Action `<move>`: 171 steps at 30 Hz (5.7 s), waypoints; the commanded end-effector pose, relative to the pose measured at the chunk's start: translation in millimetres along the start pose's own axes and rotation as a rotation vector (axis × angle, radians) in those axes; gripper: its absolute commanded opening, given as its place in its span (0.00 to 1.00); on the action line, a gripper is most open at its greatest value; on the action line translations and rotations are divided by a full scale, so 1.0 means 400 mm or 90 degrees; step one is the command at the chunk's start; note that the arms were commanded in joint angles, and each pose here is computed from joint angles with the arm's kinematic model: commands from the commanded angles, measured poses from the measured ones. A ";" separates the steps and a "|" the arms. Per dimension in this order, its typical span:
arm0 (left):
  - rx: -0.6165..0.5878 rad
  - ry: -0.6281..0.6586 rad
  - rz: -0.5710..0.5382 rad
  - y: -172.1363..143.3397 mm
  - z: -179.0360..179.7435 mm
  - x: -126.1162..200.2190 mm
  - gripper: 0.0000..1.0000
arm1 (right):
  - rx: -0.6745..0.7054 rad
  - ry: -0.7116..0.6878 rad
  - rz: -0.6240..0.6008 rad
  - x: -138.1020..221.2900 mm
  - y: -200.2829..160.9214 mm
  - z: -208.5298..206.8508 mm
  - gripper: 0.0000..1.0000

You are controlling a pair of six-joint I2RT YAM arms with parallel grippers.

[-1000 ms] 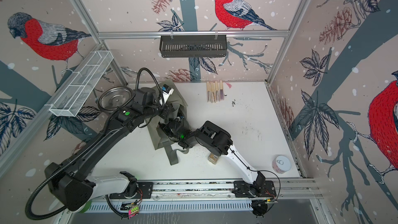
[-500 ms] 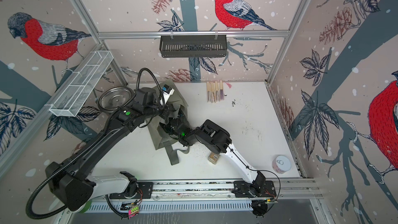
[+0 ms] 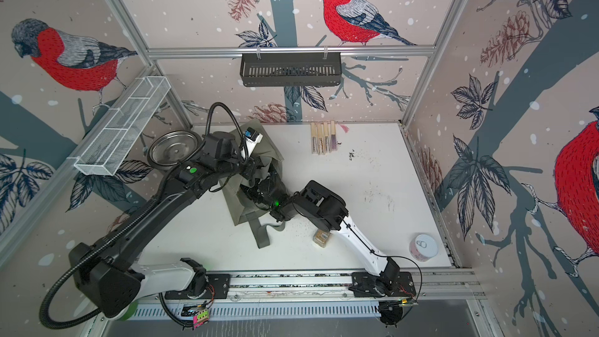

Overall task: Take out the folding fans from the tote bags
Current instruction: Adjust the folding fan in the canvas bag, then pick up the folding fan from the canvas bag.

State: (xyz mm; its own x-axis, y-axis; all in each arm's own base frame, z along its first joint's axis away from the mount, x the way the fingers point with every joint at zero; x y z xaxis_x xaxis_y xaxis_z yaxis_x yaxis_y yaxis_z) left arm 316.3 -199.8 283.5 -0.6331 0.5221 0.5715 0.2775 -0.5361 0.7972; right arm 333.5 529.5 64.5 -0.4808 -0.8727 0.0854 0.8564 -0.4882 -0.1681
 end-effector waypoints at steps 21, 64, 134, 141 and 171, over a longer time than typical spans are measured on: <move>-0.015 0.005 -0.036 0.033 0.005 0.001 0.00 | -0.044 0.031 0.043 -0.048 0.015 -0.004 0.17; -0.015 0.010 -0.025 0.023 0.008 -0.006 0.00 | 0.059 -0.176 0.080 0.292 -0.076 -0.073 0.27; -0.024 0.002 -0.033 0.034 -0.009 0.000 0.00 | 0.255 -0.317 0.223 0.358 -0.107 -0.064 0.13; -0.024 -0.003 -0.033 0.035 -0.014 -0.003 0.00 | 0.230 -0.300 0.229 0.280 -0.093 -0.085 0.20; -0.027 -0.005 -0.028 0.033 -0.021 -0.008 0.00 | 0.214 -0.301 0.242 0.198 -0.098 -0.070 0.15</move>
State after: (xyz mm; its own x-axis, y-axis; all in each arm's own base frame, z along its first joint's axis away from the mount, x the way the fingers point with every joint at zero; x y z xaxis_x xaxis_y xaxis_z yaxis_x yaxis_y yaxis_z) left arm 311.6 -209.9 278.3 -0.6132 0.5329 0.5831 0.2708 -0.5517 0.7889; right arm 260.1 480.6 41.7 -0.0710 -0.8552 0.5133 0.9975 -0.0616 0.0355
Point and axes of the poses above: each gripper's point midway between its finger pads, its own x axis back along the fingers, its own z axis along the line the jaws close on, y = z × x, the point moved 2 cm from there along x, back along the fingers, and after that the axes turned 15 degrees about -x, right-handed, at the moved point
